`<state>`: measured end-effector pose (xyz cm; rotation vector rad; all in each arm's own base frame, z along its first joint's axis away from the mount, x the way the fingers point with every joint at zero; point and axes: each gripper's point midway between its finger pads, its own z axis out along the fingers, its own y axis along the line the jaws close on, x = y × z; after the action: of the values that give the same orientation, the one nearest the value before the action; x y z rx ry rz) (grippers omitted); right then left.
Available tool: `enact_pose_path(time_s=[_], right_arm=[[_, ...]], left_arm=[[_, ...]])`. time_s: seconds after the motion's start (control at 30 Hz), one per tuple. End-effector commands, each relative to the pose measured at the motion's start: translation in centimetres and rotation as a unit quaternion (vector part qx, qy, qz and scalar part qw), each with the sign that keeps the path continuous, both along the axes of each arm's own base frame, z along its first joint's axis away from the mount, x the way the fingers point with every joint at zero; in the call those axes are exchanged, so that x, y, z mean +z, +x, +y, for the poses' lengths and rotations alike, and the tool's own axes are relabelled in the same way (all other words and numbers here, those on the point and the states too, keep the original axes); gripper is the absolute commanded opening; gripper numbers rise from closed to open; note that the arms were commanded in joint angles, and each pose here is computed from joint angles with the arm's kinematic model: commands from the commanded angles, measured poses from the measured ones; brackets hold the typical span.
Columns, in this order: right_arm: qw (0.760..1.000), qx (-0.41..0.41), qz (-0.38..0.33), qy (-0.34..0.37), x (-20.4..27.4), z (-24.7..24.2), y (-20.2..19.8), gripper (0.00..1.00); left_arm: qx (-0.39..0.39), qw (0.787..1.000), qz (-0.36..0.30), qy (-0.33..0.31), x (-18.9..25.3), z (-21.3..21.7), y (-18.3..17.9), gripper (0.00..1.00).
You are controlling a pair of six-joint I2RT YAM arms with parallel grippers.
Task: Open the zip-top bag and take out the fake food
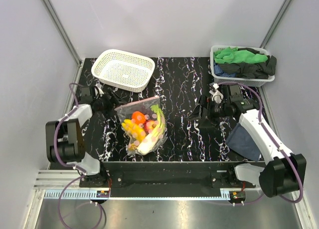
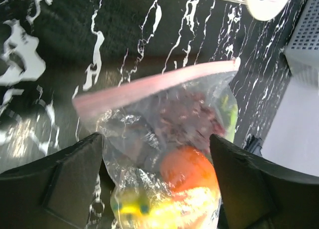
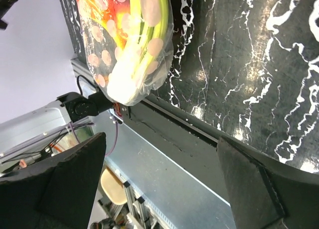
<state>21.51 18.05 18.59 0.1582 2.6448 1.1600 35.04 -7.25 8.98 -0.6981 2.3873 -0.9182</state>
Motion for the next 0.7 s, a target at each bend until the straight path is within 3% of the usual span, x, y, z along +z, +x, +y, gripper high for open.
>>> enact_pose_path(time_s=[0.0, 0.23, 0.33, 0.37, 0.5, 0.53, 0.67], right_arm=[[0.998, 0.025, -0.038, 0.032, 1.0, 1.2, 2.3, 1.00], [0.997, 0.033, -0.028, 0.059, -0.6, 2.8, 6.4, 1.00], [0.997, 0.031, -0.033, 0.066, -1.4, 3.6, 9.0, 1.00], [0.996, 0.030, -0.035, 0.072, -1.9, 4.0, 10.3, 1.00], [0.995, 0.031, -0.031, 0.086, -2.9, 4.8, 12.7, 1.00], [0.995, 0.034, -0.030, 0.089, -2.9, 4.9, 12.9, 1.00], [0.993, 0.049, -0.043, 0.102, -3.1, 5.4, 13.6, 1.00]], left_arm=[[-0.042, 0.997, -0.037, -0.050, 0.1, -1.5, 1.9, 0.84], [-0.055, 0.996, -0.034, -0.056, -0.3, -1.7, 2.3, 0.74], [-0.069, 0.994, -0.042, -0.074, -0.1, -2.2, 2.4, 0.48], [-0.073, 0.993, -0.047, -0.082, 0.1, -2.3, 2.6, 0.31], [-0.106, 0.984, -0.074, -0.123, 2.4, -4.1, 2.4, 0.05], [-0.112, 0.982, -0.091, -0.124, 3.8, -4.3, 2.2, 0.00], [-0.138, 0.972, -0.139, -0.132, 7.6, -5.7, 1.0, 0.00]])
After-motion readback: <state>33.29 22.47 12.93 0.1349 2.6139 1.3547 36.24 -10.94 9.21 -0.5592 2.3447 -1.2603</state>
